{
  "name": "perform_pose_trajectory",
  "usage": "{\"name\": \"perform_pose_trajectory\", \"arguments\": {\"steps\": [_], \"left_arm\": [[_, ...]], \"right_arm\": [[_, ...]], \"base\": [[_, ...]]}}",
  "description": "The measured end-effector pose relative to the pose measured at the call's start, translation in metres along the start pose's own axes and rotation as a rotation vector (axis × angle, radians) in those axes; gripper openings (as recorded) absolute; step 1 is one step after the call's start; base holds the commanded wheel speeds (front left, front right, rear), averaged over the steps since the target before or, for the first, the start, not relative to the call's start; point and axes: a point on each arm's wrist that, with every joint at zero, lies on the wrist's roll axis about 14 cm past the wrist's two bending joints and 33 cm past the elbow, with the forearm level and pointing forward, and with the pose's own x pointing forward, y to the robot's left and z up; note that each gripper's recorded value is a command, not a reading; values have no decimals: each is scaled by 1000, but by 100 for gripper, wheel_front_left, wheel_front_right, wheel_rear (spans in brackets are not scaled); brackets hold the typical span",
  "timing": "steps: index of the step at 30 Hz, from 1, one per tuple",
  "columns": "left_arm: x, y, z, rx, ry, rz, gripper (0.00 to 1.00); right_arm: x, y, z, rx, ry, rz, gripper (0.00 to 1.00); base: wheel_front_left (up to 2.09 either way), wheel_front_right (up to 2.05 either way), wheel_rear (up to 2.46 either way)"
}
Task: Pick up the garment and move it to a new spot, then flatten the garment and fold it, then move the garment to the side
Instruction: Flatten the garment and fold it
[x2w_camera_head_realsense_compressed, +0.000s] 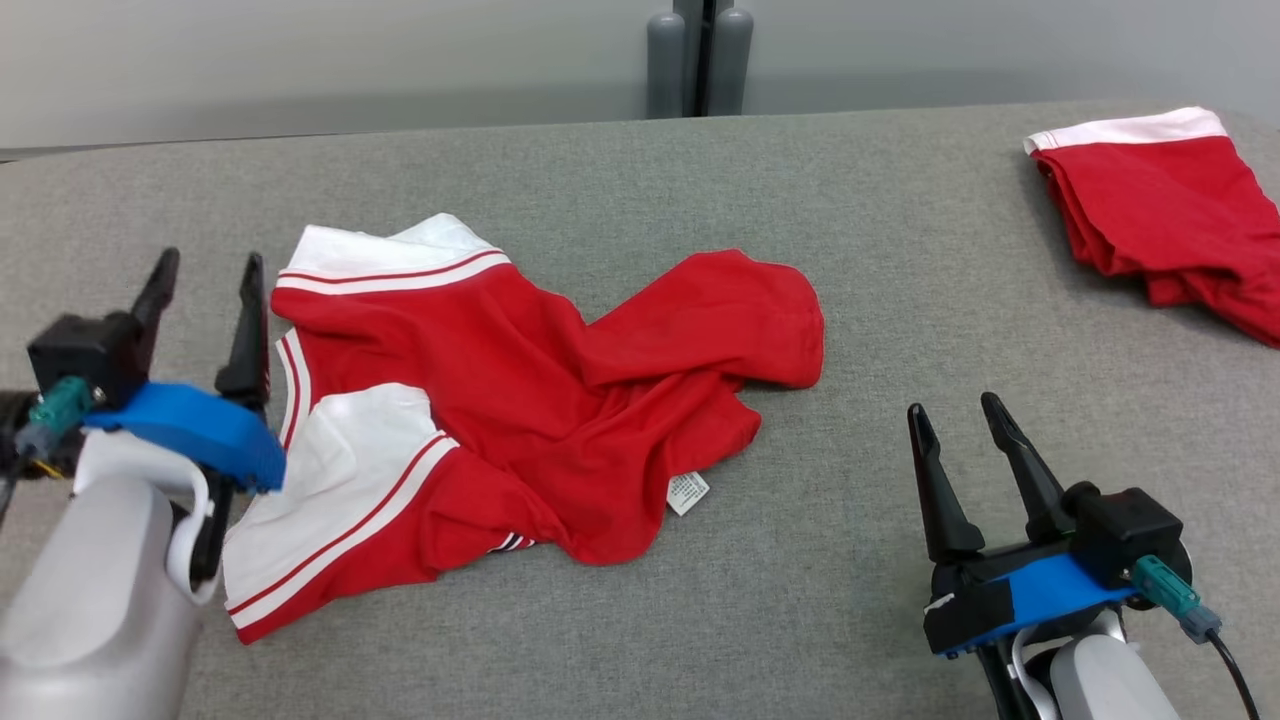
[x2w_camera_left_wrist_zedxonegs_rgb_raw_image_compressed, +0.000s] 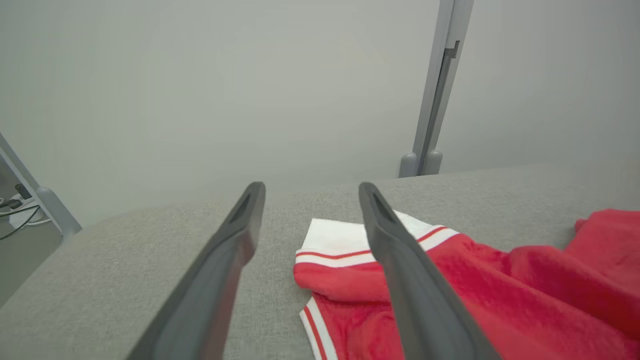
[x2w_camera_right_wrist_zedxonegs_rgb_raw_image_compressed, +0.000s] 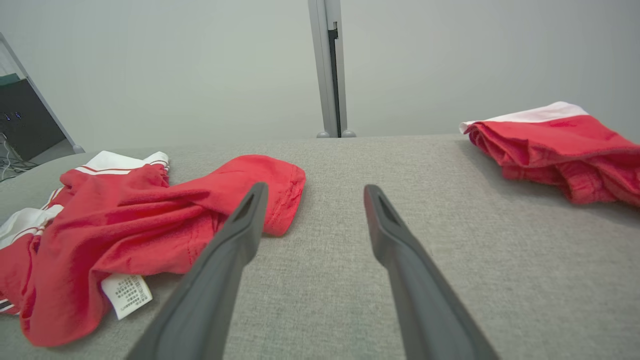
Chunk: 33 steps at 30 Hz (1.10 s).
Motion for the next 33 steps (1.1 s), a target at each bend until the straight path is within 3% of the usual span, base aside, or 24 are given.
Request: {"name": "perform_pose_trajectory", "arguments": {"steps": [13,26,27,28,29,33], "left_arm": [[-64,-46,-87,-32,235,-99,100],[-69,-47,-122,57,369,-126,100],[-67,-46,-121,59,368,-123,88],[-67,-46,-121,59,368,-123,22],[-65,-45,-120,53,361,-116,0],[-62,-44,-115,41,339,-100,0]], "right_arm": [[0,10,-5,8,15,27,100],[-5,-1,-10,5,31,-3,100],[-5,-2,-10,4,30,-6,100],[-5,-2,-10,4,30,-6,100],[-6,-2,-10,4,30,-8,100],[-7,-3,-7,3,23,-11,100]], "base": [[0,0,0],[0,0,0],[0,0,0],[0,0,0],[0,0,0],[0,0,0]]}}
